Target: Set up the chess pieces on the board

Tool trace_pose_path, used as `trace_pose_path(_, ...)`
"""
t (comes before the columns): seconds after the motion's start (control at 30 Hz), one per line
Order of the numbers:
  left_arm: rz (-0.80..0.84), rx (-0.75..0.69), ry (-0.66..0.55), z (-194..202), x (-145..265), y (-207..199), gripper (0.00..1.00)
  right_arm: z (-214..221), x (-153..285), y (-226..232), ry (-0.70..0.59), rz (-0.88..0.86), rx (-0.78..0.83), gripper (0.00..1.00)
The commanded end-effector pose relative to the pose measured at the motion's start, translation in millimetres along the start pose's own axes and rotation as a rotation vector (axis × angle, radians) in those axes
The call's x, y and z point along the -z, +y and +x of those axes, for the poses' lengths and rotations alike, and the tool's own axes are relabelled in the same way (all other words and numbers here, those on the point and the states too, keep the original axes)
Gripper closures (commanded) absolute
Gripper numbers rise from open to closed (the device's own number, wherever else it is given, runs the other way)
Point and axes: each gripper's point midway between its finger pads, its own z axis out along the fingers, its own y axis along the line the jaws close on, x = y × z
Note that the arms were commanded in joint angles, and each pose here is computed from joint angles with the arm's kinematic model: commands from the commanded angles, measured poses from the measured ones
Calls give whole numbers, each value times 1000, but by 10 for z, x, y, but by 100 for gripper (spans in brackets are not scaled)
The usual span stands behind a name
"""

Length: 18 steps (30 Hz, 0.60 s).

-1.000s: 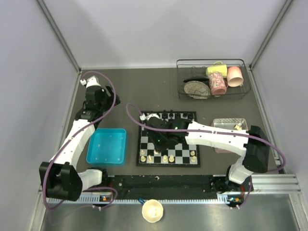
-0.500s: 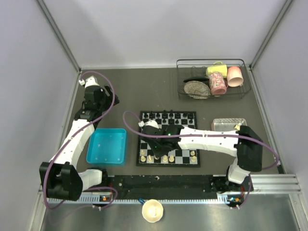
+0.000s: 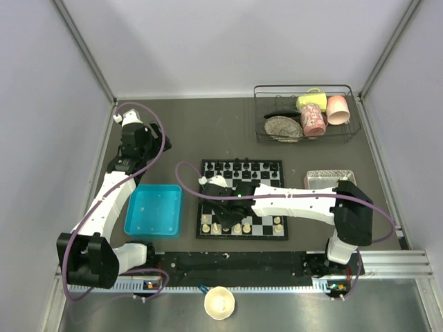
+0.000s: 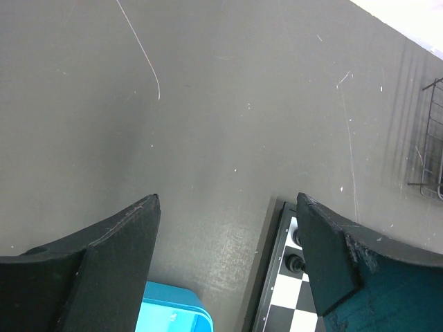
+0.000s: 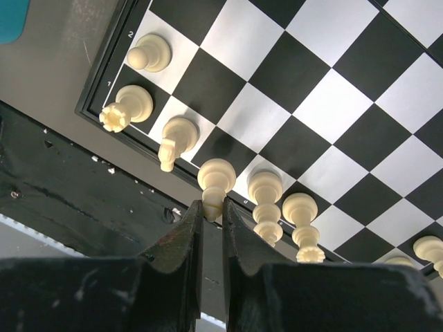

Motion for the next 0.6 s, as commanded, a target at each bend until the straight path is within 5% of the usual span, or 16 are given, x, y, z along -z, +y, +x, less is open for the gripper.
trace_pose_path(0.0,16,0,-25,-68,30,-24,16,40,-64,37,-4,19,7,100)
trace_pose_path(0.57,22,-1,-23,-57,30,-30,16,94,-176,15,10,39,-8,100)
